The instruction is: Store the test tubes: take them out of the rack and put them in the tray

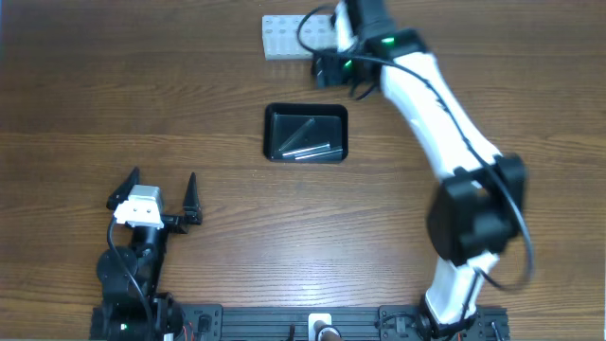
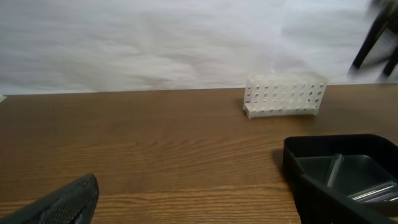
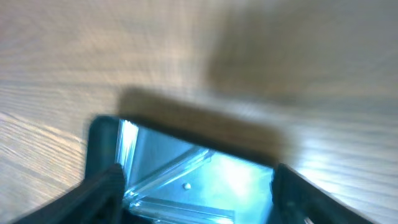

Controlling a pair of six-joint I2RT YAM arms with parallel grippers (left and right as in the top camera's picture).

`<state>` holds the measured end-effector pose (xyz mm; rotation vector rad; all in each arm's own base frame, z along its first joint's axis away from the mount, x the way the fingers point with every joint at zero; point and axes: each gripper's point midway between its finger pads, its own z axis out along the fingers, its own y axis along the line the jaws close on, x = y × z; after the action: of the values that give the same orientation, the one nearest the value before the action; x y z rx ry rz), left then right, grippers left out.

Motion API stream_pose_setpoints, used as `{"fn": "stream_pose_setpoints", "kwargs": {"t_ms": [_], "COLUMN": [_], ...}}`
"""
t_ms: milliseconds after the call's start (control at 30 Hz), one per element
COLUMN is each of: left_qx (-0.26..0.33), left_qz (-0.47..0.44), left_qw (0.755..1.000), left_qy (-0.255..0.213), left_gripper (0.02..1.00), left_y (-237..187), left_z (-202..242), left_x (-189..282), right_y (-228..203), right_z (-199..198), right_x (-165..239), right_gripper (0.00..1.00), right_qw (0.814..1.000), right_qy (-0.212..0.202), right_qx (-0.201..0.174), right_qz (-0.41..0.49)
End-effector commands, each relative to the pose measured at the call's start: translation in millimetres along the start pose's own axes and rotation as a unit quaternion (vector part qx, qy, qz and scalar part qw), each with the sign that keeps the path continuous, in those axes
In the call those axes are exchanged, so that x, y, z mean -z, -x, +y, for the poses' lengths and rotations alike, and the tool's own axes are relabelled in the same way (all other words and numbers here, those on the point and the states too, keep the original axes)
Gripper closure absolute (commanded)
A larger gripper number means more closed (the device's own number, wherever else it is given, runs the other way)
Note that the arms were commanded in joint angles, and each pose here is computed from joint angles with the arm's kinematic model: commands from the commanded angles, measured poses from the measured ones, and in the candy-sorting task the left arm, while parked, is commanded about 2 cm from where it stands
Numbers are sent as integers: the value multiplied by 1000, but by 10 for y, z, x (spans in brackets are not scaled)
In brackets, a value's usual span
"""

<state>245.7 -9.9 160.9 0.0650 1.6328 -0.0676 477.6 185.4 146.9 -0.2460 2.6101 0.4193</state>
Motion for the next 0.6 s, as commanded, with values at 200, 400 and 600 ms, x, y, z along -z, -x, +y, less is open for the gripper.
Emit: {"fn": "stream_pose_setpoints", "kwargs": {"t_ms": [200, 400, 600], "left_qx": [-7, -7, -7], "left_qz": [1, 1, 1], "left_qw": [1000, 1000, 1000], "left_qy": [-2, -2, -2], "left_gripper": [18, 18, 20], "left_y": [-16, -17, -16], "left_z": [-3, -3, -3], "left_x": [-1, -1, -1], "right_y": [546, -88, -831], "right_z": [-819, -1107, -1283], "right_x": [2171, 2532, 2634], "right_gripper": [58, 9, 7], "right_qw": [948, 920, 903], "right_qy": [-149, -189, -213], "right_qx": [78, 54, 9], "right_qz": [-271, -338, -374]}}
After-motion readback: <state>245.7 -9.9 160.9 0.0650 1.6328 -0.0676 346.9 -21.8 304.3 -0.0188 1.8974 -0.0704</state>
